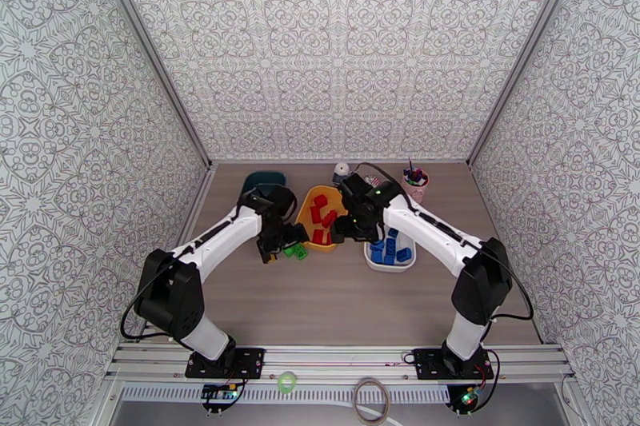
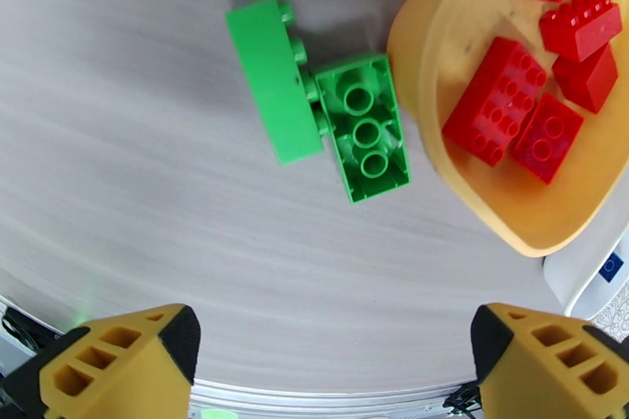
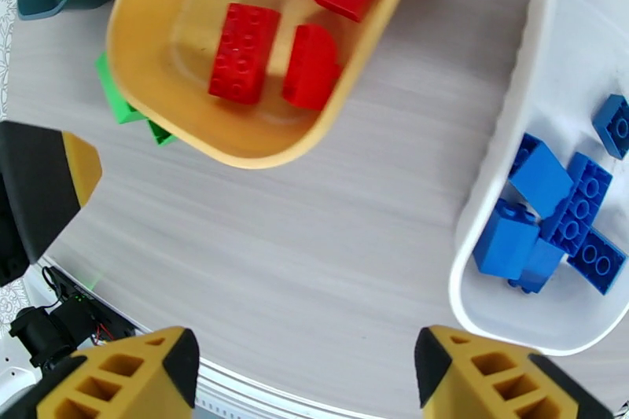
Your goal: Sort the legos into containers by color
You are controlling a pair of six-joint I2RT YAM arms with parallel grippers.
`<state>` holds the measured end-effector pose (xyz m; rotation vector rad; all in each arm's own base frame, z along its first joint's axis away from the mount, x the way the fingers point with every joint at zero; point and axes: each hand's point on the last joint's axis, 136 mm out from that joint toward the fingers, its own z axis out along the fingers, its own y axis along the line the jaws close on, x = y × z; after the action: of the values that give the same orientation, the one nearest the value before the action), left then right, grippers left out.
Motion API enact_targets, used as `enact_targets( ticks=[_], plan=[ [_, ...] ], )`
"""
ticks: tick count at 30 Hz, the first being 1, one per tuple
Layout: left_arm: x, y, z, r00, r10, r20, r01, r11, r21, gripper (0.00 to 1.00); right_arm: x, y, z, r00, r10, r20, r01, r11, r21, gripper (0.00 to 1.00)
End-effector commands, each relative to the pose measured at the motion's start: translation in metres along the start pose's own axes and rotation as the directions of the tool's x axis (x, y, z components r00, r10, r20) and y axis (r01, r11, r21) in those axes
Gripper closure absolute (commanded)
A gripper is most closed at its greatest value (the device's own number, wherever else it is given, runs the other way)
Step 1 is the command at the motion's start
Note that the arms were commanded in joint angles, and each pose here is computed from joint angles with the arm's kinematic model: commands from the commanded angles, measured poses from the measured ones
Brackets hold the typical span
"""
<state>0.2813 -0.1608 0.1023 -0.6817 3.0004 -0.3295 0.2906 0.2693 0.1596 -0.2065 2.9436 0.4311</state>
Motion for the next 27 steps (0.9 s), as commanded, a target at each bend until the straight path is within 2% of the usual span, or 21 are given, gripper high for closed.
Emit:
enact_targets(
  ticks=[1, 27],
  plan=[
    [0.006, -0.004, 0.002, 0.999, -0.040, 0.000, 0.040, 0.999, 0.028, 0.05, -0.002, -0.008, -0.008, 0.999, 0.000, 0.039, 0.000, 1.000, -0.002, 0.24],
    [-0.009, 0.004, 0.015, 0.984, -0.174, 0.026, 0.172, 0.984, 0.048, 0.19, 0.003, -0.023, -0.011, 0.999, 0.020, 0.050, -0.020, 1.000, 0.001, 0.25]
  ],
)
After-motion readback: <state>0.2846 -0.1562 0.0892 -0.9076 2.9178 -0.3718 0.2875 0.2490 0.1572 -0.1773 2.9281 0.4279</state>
